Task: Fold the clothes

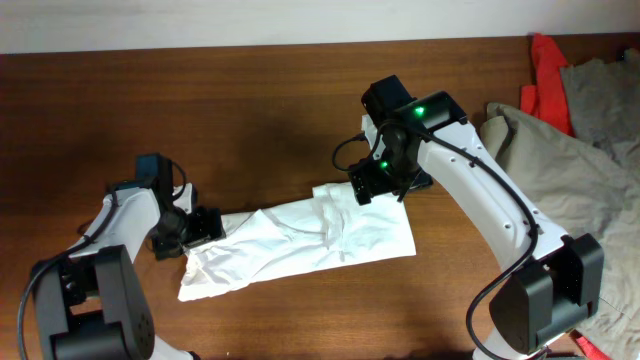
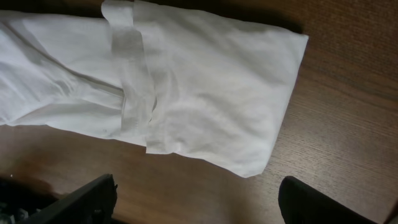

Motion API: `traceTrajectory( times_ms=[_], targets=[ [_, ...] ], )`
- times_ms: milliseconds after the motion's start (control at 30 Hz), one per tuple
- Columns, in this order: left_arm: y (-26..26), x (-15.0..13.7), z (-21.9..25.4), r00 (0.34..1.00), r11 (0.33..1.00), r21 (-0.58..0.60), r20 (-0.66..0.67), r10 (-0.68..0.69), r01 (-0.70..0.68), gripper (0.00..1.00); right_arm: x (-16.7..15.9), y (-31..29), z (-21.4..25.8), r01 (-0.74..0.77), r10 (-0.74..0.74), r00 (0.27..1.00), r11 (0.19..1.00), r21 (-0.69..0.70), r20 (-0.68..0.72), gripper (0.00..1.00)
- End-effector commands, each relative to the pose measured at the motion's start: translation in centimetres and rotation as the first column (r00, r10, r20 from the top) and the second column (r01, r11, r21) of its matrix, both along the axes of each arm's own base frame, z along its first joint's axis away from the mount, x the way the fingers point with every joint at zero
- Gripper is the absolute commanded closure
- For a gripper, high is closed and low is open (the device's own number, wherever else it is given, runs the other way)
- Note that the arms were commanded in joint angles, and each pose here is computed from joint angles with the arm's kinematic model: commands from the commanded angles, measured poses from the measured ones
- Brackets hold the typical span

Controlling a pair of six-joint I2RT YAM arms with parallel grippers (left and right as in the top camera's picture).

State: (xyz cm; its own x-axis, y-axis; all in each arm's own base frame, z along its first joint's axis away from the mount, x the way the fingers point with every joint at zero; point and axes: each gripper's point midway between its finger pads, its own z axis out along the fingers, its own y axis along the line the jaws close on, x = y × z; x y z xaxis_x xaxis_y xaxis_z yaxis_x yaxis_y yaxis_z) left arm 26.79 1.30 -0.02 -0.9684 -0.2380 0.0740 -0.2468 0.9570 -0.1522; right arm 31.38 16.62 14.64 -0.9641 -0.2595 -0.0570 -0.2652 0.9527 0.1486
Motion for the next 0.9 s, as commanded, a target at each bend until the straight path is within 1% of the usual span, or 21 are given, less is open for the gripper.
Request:
traceTrajectory(
  times_ms=[0,33,67,133,200,267,300,333,367,400,467,500,567,633,733,767,867],
  targets=[
    [0.1,-5.3,-2.4,0.972,0.997,0.009,-0.223,0.071,-0.07,0.07,0.2,-0.4,-0.3,0.012,-0.012,1.0,1.0,-0.019,-0.002,0.12],
    [-0.1,-5.1,-2.0,0.969,0.993,-0.005,-0.219,0.114,-0.118,0.06,0.2,-0.4,-0.3,0.012,-0.012,1.0,1.0,-0.019,-0.002,0.12],
    [-1.3,-4.8,-1.6,0.97,0.987,-0.077,-0.212,0.12,-0.139,0.06,0.2,-0.4,-0.3,0.012,-0.012,1.0,1.0,-0.019,-0.002,0.12],
    [-2.3,-4.7,-1.3,0.97,0.979,-0.133,-0.211,0.122,-0.152,0.07,0.2,-0.4,-0.3,0.012,-0.012,1.0,1.0,-0.019,-0.002,0.12],
    [-1.9,-3.8,-1.7,0.978,0.983,-0.116,-0.172,0.122,-0.143,0.07,0.2,-0.4,-0.3,0.012,-0.012,1.0,1.0,-0.019,-0.002,0.12],
    [-2.1,-2.6,-2.2,0.988,0.986,-0.115,-0.113,0.108,-0.121,0.11,0.2,-0.4,-0.3,0.012,-0.012,1.0,1.0,-0.019,-0.003,0.12],
    [-2.3,-2.5,-2.4,0.99,0.987,-0.117,-0.103,0.1,-0.112,0.22,0.1,-0.4,-0.3,0.012,-0.012,1.0,1.0,-0.019,-0.004,0.12],
    [-2.8,-2.5,-2.5,0.991,0.987,-0.126,-0.099,0.088,-0.1,0.36,0.0,-0.4,-0.3,0.012,-0.012,1.0,1.0,-0.021,-0.008,0.12],
    [-3.5,-2.9,-2.7,0.992,0.987,-0.137,-0.107,0.068,-0.082,0.54,-0.1,-0.5,-0.3,0.012,-0.012,1.0,1.0,-0.024,-0.013,0.12],
    [-3.8,-3.0,-2.7,0.992,0.988,-0.136,-0.109,0.055,-0.07,0.66,-0.1,-0.6,-0.3,0.012,-0.012,1.0,1.0,-0.027,-0.011,0.12],
    [-3.9,-2.9,-2.7,0.994,0.989,-0.136,-0.101,0.049,-0.063,0.96,0.0,-0.7,-0.3,0.015,-0.015,1.0,1.0,-0.027,-0.011,0.12],
    [-3.8,-2.7,-2.7,0.994,0.989,-0.133,-0.096,0.052,-0.064,1.0,0.1,-0.8,-0.3,0.02,-0.021,1.0,0.999,-0.028,-0.012,0.13],
    [-2.7,-1.9,-2.1,0.993,0.988,-0.123,-0.086,0.084,-0.094,1.0,0.4,-2.1,-0.4,0.048,-0.049,0.999,0.998,-0.048,-0.01,0.12],
    [0.0,-1.3,-0.8,0.985,0.987,-0.057,-0.102,0.141,-0.147,1.0,1.0,-4.0,-0.4,0.088,-0.088,0.996,0.992,-0.09,-0.003,0.13],
    [6.3,-0.1,3.4,0.962,0.966,0.09,-0.107,0.252,-0.243,1.0,1.8,-7.6,-0.5,0.146,-0.147,0.989,0.98,-0.135,0.005,0.1],
    [9.2,0.6,6.2,0.951,0.947,0.152,-0.085,0.299,-0.284,1.0,2.0,-8.8,-0.5,0.169,-0.17,0.985,0.976,-0.137,0.002,0.09],
    [11.8,1.9,10.3,0.936,0.923,0.173,-0.025,0.352,-0.343,1.0,2.1,-10.3,-0.5,0.21,-0.213,0.977,0.968,-0.139,-0.005,0.08]
  ],
)
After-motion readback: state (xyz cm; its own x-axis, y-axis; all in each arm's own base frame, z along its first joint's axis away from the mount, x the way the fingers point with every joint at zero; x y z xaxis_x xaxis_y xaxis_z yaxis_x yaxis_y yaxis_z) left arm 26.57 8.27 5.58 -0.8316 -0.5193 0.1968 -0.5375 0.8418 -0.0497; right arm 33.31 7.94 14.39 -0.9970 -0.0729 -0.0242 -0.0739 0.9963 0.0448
